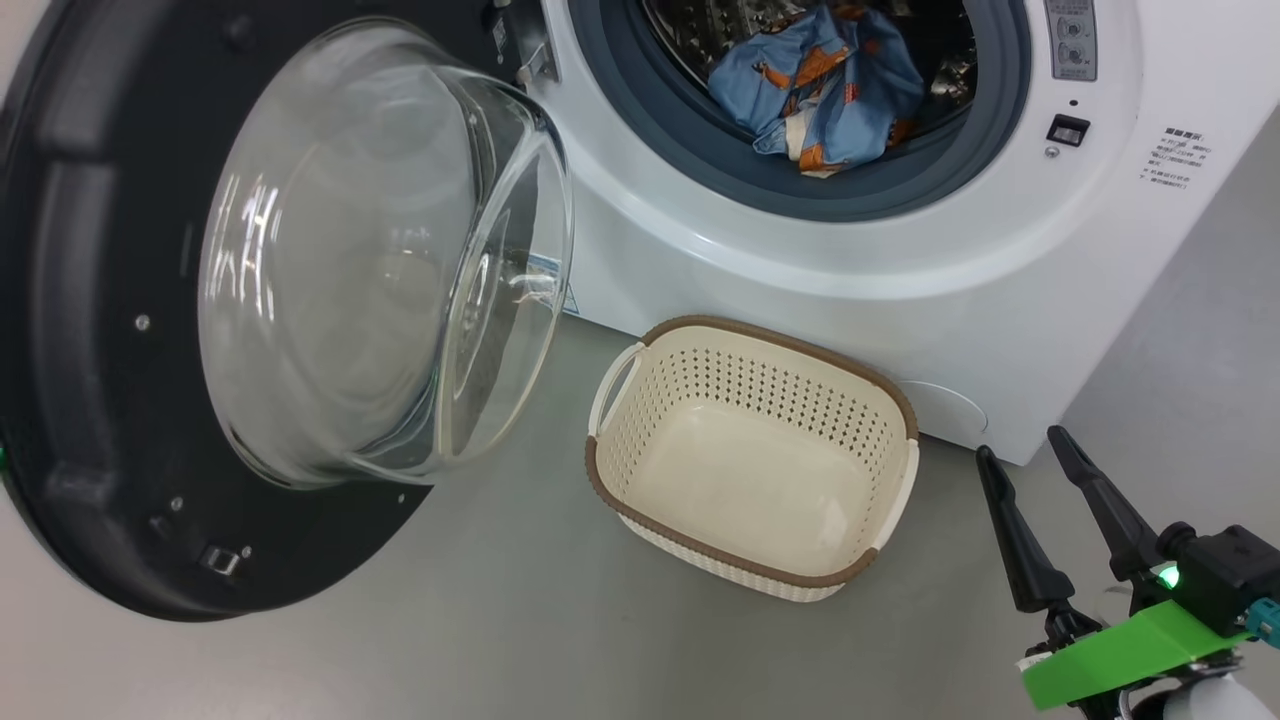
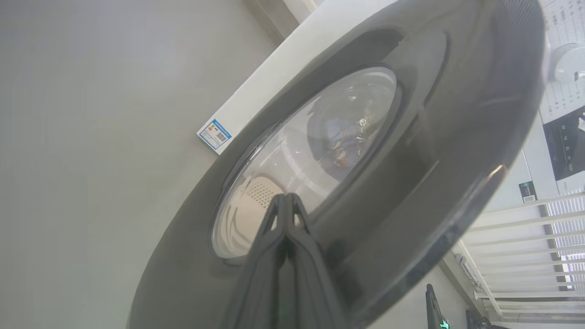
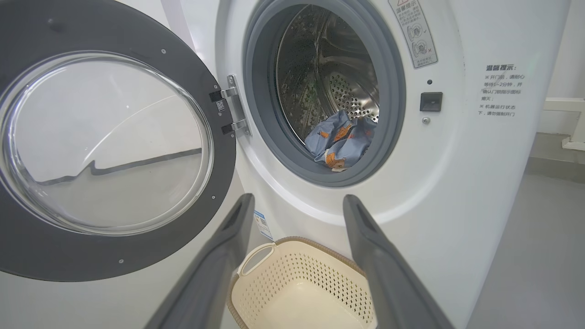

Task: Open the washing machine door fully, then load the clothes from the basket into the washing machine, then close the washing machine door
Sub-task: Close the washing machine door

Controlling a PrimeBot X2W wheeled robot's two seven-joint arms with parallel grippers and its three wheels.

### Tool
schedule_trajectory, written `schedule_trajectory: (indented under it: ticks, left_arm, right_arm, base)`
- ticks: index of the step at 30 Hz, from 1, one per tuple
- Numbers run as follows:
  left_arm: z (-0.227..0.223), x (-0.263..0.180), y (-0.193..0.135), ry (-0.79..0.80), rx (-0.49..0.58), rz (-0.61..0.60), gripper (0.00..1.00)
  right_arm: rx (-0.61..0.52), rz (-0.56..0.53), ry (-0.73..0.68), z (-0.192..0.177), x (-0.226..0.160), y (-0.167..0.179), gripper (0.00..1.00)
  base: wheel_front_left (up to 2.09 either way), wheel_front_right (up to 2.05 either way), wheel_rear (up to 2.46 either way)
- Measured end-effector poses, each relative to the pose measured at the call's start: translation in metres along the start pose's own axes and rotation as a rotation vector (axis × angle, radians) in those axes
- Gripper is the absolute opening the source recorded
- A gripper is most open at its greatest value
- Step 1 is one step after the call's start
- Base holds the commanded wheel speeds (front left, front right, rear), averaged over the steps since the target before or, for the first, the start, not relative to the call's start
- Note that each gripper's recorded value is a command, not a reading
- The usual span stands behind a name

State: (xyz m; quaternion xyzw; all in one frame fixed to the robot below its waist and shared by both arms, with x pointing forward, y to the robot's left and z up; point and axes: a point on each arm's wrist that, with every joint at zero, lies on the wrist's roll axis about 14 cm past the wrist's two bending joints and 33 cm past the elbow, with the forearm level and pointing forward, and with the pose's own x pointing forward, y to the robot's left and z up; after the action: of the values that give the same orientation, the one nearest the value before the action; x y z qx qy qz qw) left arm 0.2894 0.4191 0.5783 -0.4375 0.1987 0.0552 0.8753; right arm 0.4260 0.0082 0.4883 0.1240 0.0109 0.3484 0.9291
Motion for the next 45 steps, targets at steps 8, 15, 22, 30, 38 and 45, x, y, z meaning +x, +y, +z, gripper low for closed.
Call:
schedule_trajectory:
  ticks: [8, 15, 22, 30, 38, 45]
  left_arm:
    - [-0.016, 0.002, -0.025, 0.081, 0.056, -0.077, 0.00]
    - [-0.034, 0.016, -0.052, 0.162, 0.108, -0.161, 0.00]
    - [-0.048, 0.028, -0.076, 0.223, 0.152, -0.231, 0.00]
    - [-0.079, 0.054, -0.122, 0.312, 0.212, -0.369, 0.00]
    - [-0.105, 0.081, -0.157, 0.371, 0.263, -0.456, 0.00]
    - [-0.125, 0.108, -0.181, 0.398, 0.283, -0.507, 0.00]
  right_arm:
    - [-0.011, -0.041, 0.005, 0.002, -0.013, -0.009, 1.00]
    - [-0.016, -0.091, -0.016, 0.010, -0.023, -0.019, 1.00]
    - [-0.014, -0.143, -0.033, 0.016, -0.037, -0.027, 1.00]
    - [-0.024, -0.236, -0.052, 0.024, -0.063, -0.047, 1.00]
    - [-0.029, -0.327, -0.078, 0.032, -0.088, -0.064, 1.00]
    - [-0.035, -0.422, -0.102, 0.039, -0.115, -0.082, 1.00]
  base:
    - [0.00, 0.00, 0.00]
    - [0.00, 0.00, 0.00]
    - [0.00, 0.00, 0.00]
    - [0.00, 0.00, 0.00]
    - [0.00, 0.00, 0.00]
    - [0.00, 0.00, 0.00]
